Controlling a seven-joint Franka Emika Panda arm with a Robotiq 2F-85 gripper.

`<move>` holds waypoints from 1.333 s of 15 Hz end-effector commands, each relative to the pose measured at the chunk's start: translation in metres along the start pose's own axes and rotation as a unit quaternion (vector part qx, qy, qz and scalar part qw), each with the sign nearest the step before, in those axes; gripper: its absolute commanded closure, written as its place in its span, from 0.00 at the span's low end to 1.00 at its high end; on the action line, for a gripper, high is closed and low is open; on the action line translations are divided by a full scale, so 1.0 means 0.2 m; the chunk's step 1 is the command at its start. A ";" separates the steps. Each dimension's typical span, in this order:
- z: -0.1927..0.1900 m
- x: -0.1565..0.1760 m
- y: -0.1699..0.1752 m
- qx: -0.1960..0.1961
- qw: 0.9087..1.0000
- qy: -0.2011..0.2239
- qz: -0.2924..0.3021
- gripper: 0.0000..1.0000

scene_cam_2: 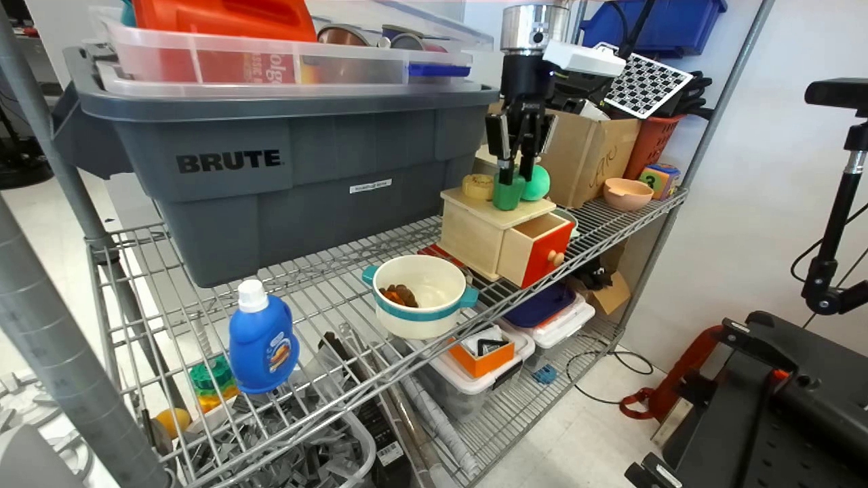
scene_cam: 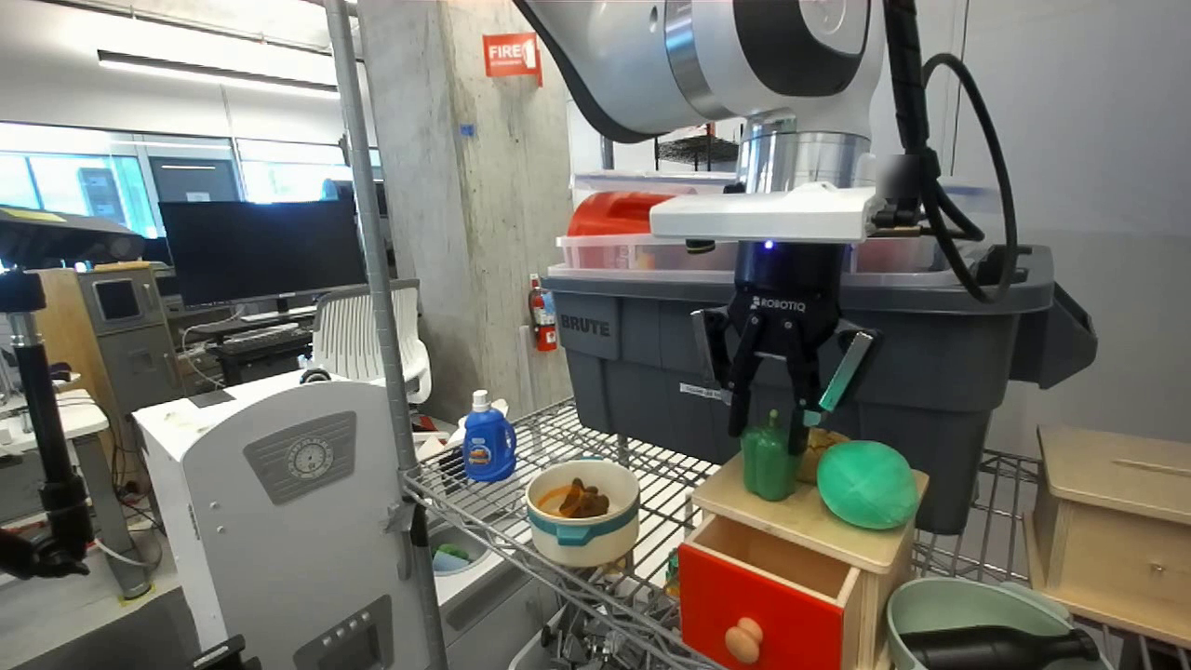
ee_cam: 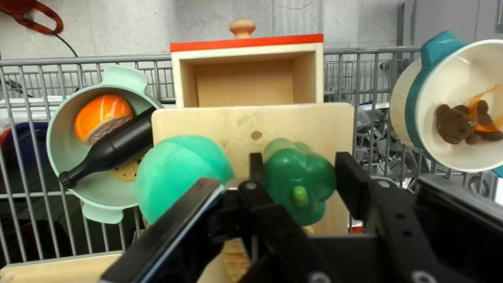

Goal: Pick up the green pepper plush toy and put it in the boy to the left, pick up the light green object and put it in the bowl to the right

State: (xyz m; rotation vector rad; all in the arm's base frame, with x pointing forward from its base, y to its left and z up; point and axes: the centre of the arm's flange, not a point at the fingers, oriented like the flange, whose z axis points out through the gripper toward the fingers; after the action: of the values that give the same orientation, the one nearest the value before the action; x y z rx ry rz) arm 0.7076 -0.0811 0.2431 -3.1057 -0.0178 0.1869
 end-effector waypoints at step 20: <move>0.08 -0.31 -0.08 -0.037 0.998 -0.046 0.033 0.77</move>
State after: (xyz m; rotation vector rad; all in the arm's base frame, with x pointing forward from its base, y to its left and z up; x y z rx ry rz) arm 0.6703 -0.0599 0.2334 -3.1701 0.0285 0.3331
